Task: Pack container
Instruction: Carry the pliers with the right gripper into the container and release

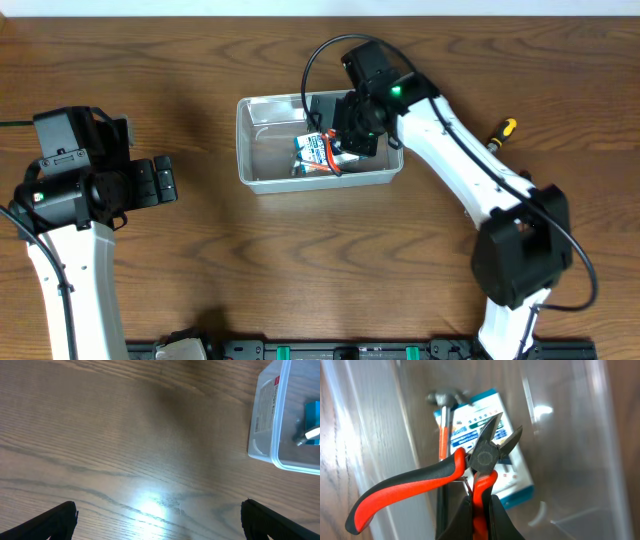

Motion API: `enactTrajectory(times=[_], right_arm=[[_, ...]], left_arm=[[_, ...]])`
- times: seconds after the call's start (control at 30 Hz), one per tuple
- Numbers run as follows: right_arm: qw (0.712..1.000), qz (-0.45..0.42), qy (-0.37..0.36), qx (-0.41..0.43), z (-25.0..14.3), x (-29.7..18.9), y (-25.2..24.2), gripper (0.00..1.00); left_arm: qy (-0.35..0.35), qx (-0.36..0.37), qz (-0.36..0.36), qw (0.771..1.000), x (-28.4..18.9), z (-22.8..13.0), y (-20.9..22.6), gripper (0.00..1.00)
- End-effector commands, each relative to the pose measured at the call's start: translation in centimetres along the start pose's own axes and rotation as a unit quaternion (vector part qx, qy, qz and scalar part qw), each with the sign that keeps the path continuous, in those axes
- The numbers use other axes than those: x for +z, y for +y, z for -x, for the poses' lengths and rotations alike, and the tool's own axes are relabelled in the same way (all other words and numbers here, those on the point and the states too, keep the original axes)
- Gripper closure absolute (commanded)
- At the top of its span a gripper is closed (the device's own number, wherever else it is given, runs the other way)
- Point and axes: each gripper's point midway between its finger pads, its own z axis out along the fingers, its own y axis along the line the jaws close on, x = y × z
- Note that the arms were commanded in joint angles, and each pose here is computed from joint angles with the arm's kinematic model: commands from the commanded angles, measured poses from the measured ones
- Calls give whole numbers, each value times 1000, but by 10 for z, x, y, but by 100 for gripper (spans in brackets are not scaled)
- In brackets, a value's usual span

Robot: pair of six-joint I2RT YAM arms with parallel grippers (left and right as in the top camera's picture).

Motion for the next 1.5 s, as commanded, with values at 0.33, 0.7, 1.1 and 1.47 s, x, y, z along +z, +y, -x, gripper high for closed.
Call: enactTrajectory(times=[0.33,0.7,1.1,1.47], right_arm=[[997,74,23,7,-15,35,26,99],[996,38,4,76,-12,35,2,99],[985,2,19,170,-32,30,-22,99],[989,43,61,126,-47,38,1,99]], left_arm=[[6,-6,1,1000,2,-4,1,2],[8,-8,0,1000,2,-5,1,2],[8,-11,0,1000,3,-5,1,2],[8,-12,0,1000,2,-5,1,2]])
